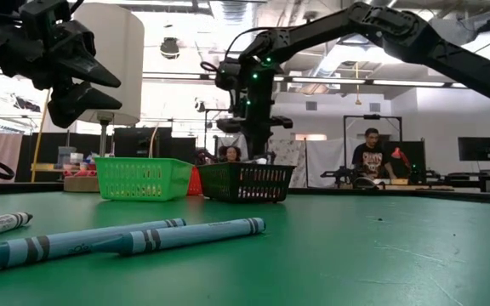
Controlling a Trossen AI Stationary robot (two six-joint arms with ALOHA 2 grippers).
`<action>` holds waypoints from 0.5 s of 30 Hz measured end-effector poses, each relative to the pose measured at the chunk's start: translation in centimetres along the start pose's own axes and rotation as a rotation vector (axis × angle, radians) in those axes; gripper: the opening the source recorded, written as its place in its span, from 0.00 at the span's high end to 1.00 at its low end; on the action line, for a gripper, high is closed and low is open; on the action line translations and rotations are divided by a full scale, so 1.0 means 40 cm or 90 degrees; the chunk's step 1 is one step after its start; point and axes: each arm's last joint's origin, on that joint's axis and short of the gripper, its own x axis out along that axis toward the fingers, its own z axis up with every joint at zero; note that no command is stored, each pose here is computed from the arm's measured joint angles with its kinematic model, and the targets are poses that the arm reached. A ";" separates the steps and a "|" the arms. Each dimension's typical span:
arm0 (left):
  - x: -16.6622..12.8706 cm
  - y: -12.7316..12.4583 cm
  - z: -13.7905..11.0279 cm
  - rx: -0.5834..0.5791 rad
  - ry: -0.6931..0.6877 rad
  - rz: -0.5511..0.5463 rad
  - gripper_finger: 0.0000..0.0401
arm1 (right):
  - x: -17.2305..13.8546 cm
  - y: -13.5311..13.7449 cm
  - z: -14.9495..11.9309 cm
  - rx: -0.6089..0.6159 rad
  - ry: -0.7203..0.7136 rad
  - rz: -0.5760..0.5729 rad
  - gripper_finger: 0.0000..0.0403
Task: Sort crayons
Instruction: Put the blue crayon into the orange bin
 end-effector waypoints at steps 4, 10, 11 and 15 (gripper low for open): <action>0.000 0.000 0.000 0.001 0.000 0.000 0.56 | 0.003 -0.006 0.004 0.003 0.005 0.010 0.99; 0.000 0.000 0.000 0.007 -0.001 0.000 0.56 | 0.018 -0.008 -0.014 -0.005 0.055 0.010 0.99; 0.000 0.000 0.000 0.009 -0.001 0.000 0.56 | 0.019 -0.006 -0.016 -0.006 0.056 0.010 0.99; 0.000 0.003 -0.003 0.013 0.006 0.008 0.56 | 0.028 0.007 -0.030 -0.008 0.062 0.010 0.99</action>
